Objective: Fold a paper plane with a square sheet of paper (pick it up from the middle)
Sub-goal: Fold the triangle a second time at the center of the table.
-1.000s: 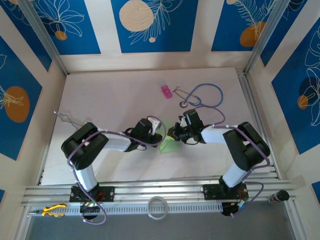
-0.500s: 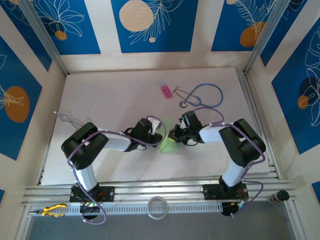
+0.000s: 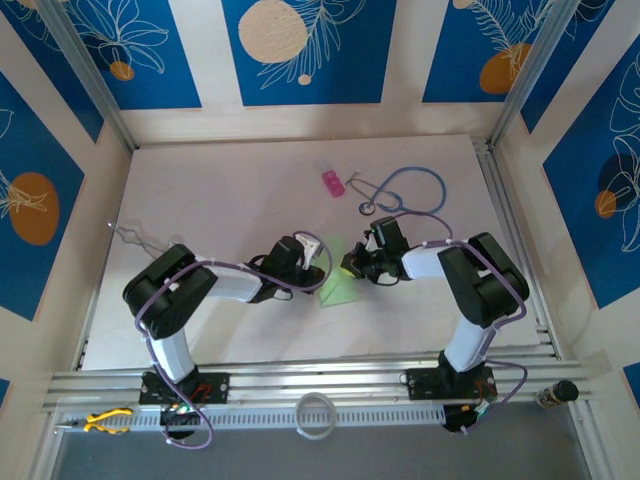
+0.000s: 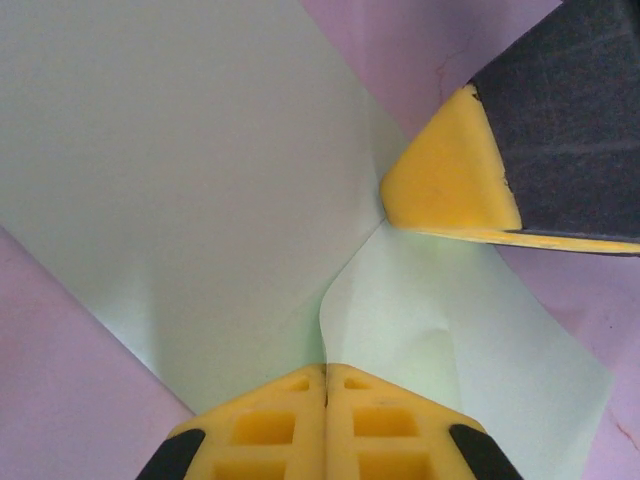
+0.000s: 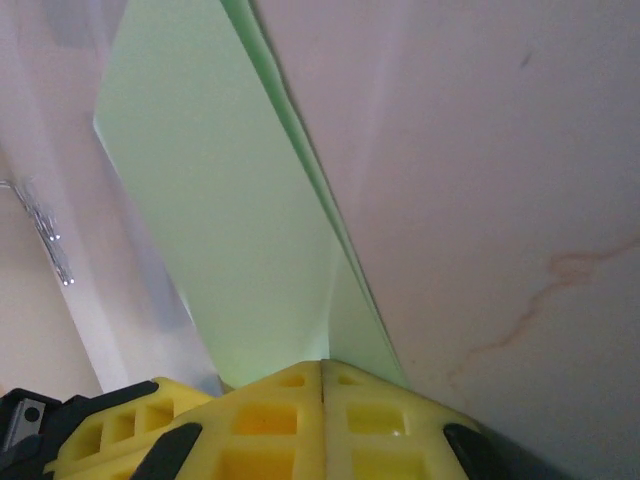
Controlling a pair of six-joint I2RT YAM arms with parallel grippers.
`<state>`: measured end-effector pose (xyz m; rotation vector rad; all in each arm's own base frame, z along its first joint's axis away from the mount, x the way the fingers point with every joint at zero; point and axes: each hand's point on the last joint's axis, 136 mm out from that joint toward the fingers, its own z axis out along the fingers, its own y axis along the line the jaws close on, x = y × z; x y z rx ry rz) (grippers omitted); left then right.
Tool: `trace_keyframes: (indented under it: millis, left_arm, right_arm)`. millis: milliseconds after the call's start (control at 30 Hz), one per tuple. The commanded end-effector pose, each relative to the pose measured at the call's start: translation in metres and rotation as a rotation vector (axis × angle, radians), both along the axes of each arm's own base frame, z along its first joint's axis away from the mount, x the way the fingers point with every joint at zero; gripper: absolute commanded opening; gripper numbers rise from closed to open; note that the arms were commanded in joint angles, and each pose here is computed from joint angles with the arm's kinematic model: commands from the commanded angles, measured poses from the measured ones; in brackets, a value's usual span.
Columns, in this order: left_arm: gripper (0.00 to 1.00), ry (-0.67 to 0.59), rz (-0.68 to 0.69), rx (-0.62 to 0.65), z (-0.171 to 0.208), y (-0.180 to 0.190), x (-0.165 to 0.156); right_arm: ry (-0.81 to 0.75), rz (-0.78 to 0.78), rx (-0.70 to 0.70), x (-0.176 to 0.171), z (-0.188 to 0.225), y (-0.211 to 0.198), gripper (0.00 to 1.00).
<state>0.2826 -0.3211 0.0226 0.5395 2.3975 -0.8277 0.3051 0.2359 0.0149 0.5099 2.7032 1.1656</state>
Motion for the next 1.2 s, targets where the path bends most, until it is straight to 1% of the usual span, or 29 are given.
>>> trace_keyframes:
  millis: [0,200,300,433,600,767,867,967,1033,1167]
  left_arm:
    - [0.06,0.079,0.02,0.074,-0.028,0.018,-0.008]
    - [0.06,0.084,0.018,0.077,-0.029,0.019,-0.009]
    - [0.05,0.086,0.018,0.076,-0.029,0.019,-0.008]
    - [0.05,0.087,0.012,0.072,-0.029,0.017,-0.009]
    - [0.06,0.088,0.013,0.07,-0.028,0.018,-0.009]
    - [0.06,0.086,0.015,0.072,-0.028,0.019,-0.009]
    - [0.05,0.086,0.015,0.074,-0.029,0.02,-0.009]
    - [0.06,0.087,0.012,0.07,-0.028,0.02,-0.008]
    - [0.06,0.086,0.009,0.069,-0.028,0.019,-0.009]
    - [0.05,0.089,0.007,0.067,-0.028,0.019,-0.009]
  right_arm:
    - [0.08,-0.037,-0.067,-0.014,-0.022,-0.014,0.01]
    - [-0.011,-0.018,-0.016,0.003,0.018,-0.009,0.01]
    - [-0.039,-0.008,0.019,0.01,0.028,-0.005,0.01]
    - [0.001,-0.017,0.004,0.01,0.014,-0.007,0.01]
    - [0.097,-0.086,-0.088,0.001,-0.019,-0.025,0.0]
    - [0.079,-0.122,-0.103,0.0,-0.019,-0.033,0.0]
    - [-0.004,-0.089,-0.013,0.006,0.012,-0.02,0.02]
    - [-0.074,-0.031,0.012,0.005,0.04,-0.007,0.02]
    - [-0.078,0.003,0.015,-0.003,0.044,0.0,0.03]
    - [-0.041,0.049,0.021,-0.016,0.034,0.014,0.02]
